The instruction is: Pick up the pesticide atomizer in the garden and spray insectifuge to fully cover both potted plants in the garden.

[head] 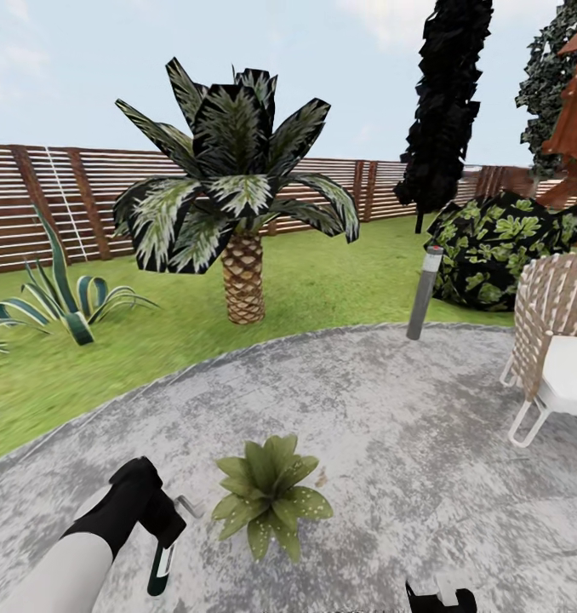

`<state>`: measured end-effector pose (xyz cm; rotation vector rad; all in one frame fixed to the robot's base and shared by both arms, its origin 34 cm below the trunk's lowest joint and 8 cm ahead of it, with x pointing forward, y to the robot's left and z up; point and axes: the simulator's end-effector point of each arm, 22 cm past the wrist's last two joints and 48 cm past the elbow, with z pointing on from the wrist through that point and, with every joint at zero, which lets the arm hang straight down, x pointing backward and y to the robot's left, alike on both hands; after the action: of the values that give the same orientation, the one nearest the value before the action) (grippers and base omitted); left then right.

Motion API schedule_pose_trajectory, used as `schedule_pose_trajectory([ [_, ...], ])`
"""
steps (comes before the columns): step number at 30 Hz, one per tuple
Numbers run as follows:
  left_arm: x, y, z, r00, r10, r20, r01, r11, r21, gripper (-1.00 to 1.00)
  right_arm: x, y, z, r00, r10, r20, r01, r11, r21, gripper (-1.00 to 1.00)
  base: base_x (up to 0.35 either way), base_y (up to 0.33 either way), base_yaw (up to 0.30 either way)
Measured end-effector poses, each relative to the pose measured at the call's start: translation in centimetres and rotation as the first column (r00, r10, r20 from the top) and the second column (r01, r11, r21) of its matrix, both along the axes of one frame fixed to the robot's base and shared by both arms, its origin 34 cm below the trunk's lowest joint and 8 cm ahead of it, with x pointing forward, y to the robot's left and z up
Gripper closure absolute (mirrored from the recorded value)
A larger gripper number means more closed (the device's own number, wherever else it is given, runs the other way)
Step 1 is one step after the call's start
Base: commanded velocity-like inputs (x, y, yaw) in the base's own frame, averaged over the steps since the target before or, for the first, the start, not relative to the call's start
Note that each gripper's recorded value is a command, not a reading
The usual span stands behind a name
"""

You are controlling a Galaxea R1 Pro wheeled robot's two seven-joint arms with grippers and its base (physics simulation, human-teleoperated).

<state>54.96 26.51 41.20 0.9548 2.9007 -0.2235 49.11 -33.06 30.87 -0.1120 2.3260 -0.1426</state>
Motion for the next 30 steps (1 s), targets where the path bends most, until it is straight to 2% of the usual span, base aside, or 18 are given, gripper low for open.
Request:
schedule_pose_trajectory([
  [5,0.00,-0.05,0.11,1.000,-0.001,0.002,0.001,1.000,0.000,1.00,0.11,0.00,0.14,1.000,0.000,0.004,0.000,1.000,0.000,-1.00,-0.198,0.253,-0.237],
  [13,-0.49,0.24,0.17,0.999,0.028,-0.014,-0.028,1.000,0.012,1.00,0.29,0.00,0.41,1.000,0.000,0.011,0.000,1.000,0.000,-1.00,-0.146,0.271,-0.237],
  [20,-0.48,0.03,0.29,1.000,0.027,-0.011,-0.027,1.000,0.010,1.00,0.42,0.01,0.59,1.000,0.000,0.016,0.000,1.000,0.000,-1.00,0.170,0.273,-0.113],
  [25,-0.51,-0.15,0.26,1.000,0.023,-0.011,-0.023,1.000,0.008,1.00,0.43,0.00,0.60,1.000,0.000,0.016,0.000,1.000,0.000,-1.00,0.270,0.061,-0.002],
  [30,-0.53,-0.20,0.18,1.000,0.019,-0.010,-0.019,1.000,0.009,1.00,0.42,0.00,0.57,1.000,0.000,0.016,0.000,1.000,0.000,-1.00,0.049,0.004,-0.012],
])
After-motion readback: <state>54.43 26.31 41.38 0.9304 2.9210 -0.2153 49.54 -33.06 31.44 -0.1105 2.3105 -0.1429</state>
